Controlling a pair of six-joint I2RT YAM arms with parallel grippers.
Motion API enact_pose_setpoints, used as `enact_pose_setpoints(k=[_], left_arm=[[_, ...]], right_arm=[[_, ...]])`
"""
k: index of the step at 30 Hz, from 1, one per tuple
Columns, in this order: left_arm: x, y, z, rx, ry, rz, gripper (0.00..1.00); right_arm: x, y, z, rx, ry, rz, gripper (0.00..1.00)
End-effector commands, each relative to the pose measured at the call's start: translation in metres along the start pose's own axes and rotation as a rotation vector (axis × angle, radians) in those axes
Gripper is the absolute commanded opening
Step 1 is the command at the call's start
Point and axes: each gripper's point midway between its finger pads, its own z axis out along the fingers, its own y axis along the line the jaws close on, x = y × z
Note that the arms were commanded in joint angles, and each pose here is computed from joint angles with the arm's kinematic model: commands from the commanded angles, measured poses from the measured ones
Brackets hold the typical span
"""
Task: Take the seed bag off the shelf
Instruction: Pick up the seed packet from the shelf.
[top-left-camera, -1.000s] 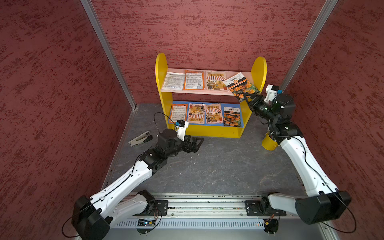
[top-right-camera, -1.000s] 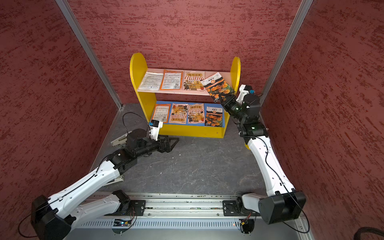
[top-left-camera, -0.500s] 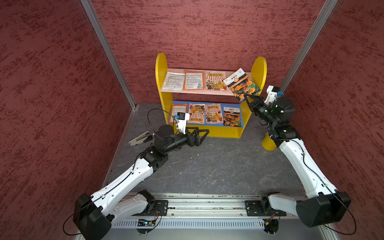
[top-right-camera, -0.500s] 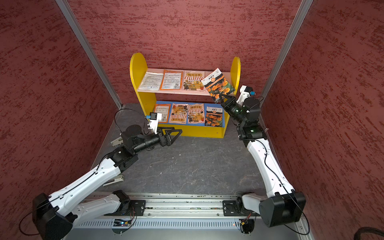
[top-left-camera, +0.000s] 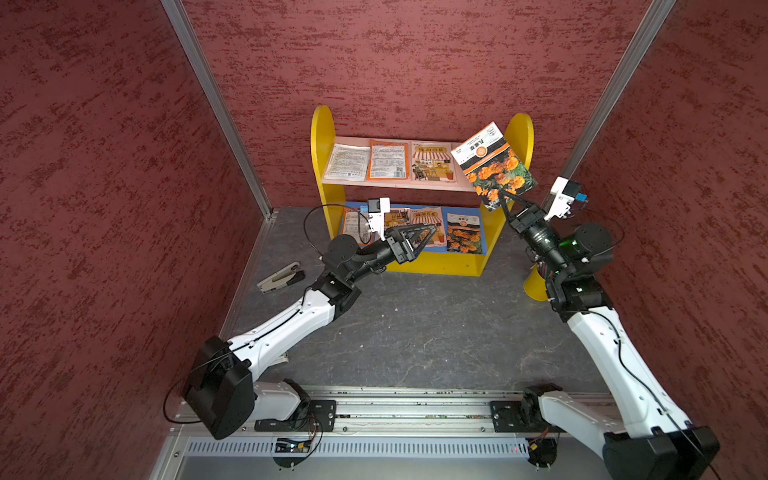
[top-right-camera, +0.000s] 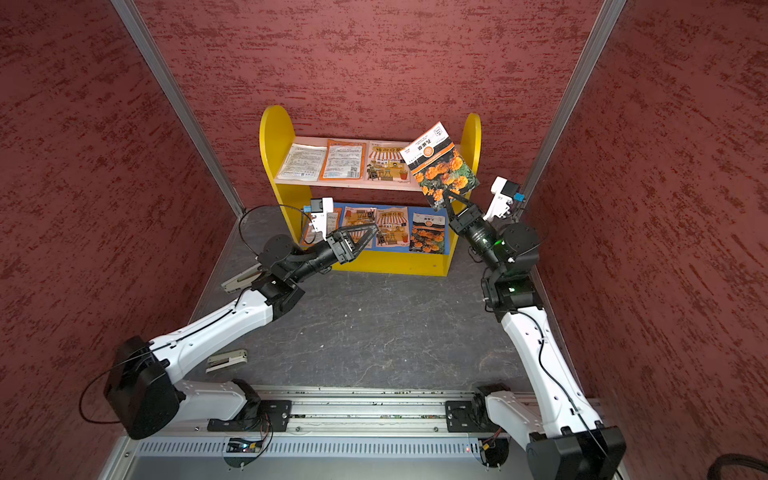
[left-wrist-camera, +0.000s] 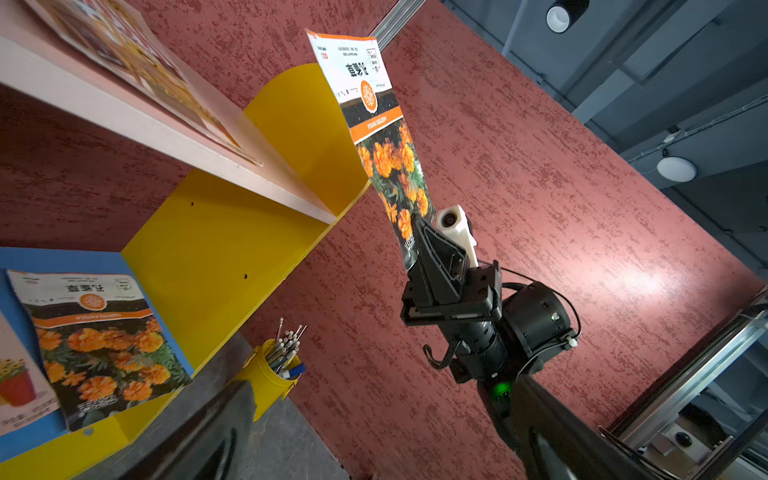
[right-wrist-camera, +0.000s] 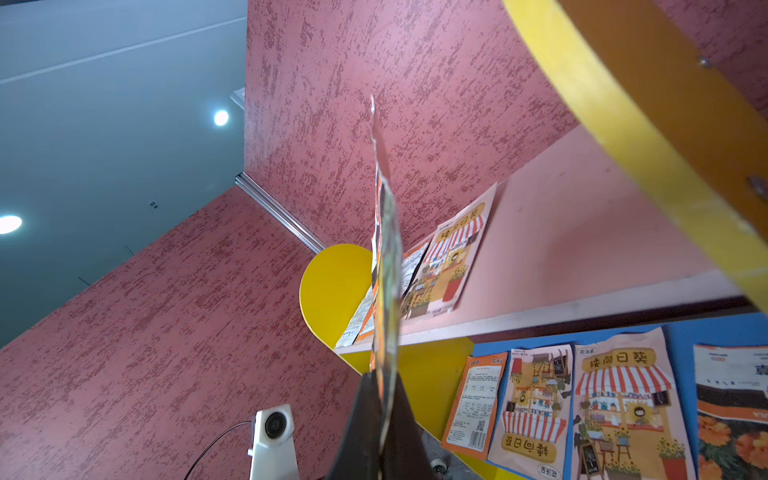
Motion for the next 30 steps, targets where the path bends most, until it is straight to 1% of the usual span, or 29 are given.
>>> enact_pose_setpoints(k=[1,9,18,24,27,30], left_arm=[[-0.023,-0.037,0.013,0.129,-0.083,0.029,0.99],[-0.029,-0.029,0.041,0.162,-0.129,-0.001,0.94],[-0.034,-0.027,0.057,0.188,-0.141,-0.025,0.87],[-0.037,-0.033,0.06,0.215,-0.141,-0.028,0.74],[-0.038,-0.033,0.061,0.219,-0.141,-0.031,0.59],[-0.038,-0.034,0.062,0.225,-0.135,-0.035,0.46]], right_arm=[[0.006,0.023,-0.004,-0.089,0.004,-0.026,0.0],[0.028,0.038,-0.009,-0.12,0.038,-0.042,0.0],[0.046,0.046,-0.009,-0.143,0.076,-0.044,0.0],[0.054,0.046,-0.009,-0.145,0.096,-0.043,0.0],[0.058,0.045,-0.008,-0.143,0.103,-0.041,0.0],[0.06,0.045,-0.007,-0.145,0.106,-0.044,0.0]])
